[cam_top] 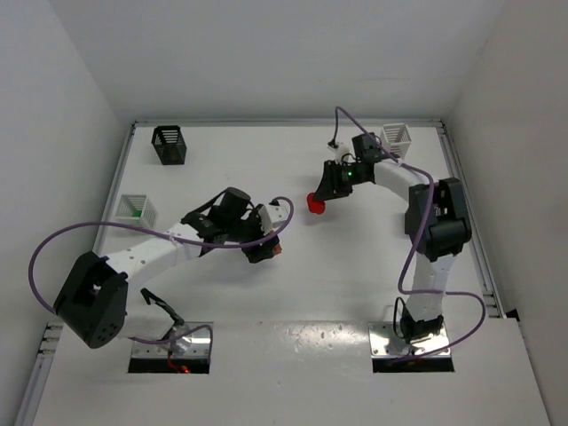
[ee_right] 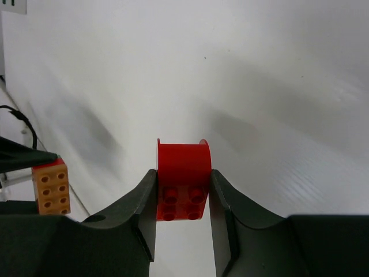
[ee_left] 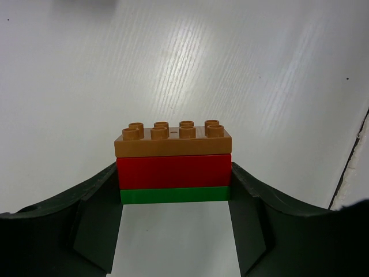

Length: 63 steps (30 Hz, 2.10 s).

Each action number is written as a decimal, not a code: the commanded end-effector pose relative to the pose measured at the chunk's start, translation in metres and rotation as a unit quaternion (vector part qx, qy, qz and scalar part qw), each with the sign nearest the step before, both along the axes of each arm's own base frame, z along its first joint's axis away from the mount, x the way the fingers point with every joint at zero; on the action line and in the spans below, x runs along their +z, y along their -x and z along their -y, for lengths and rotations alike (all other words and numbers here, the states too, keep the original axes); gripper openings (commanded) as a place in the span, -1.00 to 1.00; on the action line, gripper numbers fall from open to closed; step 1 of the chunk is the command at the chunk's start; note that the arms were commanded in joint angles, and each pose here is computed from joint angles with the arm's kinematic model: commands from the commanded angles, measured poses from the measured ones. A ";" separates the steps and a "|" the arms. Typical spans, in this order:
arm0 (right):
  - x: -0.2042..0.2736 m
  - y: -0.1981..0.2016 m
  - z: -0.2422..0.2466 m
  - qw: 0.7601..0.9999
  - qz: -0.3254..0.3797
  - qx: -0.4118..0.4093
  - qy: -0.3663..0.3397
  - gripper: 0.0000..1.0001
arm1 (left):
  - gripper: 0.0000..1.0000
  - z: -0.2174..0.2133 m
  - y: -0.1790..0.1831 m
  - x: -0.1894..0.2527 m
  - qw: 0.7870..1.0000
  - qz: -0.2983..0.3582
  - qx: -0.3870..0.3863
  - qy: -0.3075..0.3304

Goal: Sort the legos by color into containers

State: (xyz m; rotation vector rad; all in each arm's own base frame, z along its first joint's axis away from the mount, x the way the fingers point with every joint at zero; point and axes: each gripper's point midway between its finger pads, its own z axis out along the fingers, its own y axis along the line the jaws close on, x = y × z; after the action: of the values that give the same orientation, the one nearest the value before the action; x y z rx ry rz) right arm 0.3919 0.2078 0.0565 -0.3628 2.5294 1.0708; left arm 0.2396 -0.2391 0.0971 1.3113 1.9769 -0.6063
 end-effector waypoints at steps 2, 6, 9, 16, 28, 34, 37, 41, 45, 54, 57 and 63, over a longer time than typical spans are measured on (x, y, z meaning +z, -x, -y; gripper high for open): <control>0.076 -0.021 0.017 0.991 0.131 0.003 0.023 -1.00 | -0.51 0.004 -0.017 0.017 0.999 0.019 0.019 0.020; 0.093 -0.039 0.046 0.983 0.170 -0.039 0.052 -1.00 | -0.51 0.005 -0.018 0.018 0.999 0.016 0.022 0.021; 0.108 -0.082 0.092 0.969 0.204 -0.109 0.090 -1.00 | -0.51 0.005 -0.026 0.026 0.999 0.027 0.030 0.025; 0.147 -0.178 0.188 0.922 0.278 -0.243 0.119 -1.00 | -0.51 0.010 -0.043 0.036 0.998 0.037 0.038 0.028; 0.142 -0.262 0.262 0.858 0.343 -0.334 0.184 -1.00 | -0.51 0.004 -0.053 0.030 0.998 0.036 0.054 0.019; 0.128 -0.264 0.266 0.858 0.335 -0.340 0.192 -1.00 | -0.51 0.004 -0.053 0.024 0.998 0.029 0.054 0.014; 0.123 -0.258 0.277 0.858 0.323 -0.346 0.198 -1.00 | -0.51 0.004 -0.053 0.024 0.998 0.029 0.054 0.014; 0.116 -0.253 0.283 0.861 0.314 -0.340 0.210 -0.85 | -0.51 0.007 -0.058 0.024 0.998 0.029 0.054 0.014; 0.111 -0.250 0.279 0.869 0.306 -0.328 0.209 -0.20 | -0.51 0.008 -0.060 0.028 0.998 0.033 0.054 0.017; 0.146 -0.234 0.256 0.888 0.317 -0.286 0.170 0.12 | -0.51 0.009 -0.059 0.031 0.998 0.030 0.060 0.022; 0.172 -0.208 0.225 0.911 0.321 -0.235 0.110 0.06 | -0.51 0.006 -0.060 0.035 0.997 0.030 0.068 0.027; 0.169 -0.078 0.094 0.973 0.157 -0.025 -0.170 0.04 | -0.51 0.018 -0.052 0.045 0.996 0.007 0.056 0.066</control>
State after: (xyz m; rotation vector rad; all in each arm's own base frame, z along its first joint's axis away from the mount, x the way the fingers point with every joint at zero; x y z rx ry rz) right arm 0.5418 0.0363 0.1895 -0.1650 2.0939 0.7479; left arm 0.2832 -0.2448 0.1079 1.1687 2.0422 -0.5930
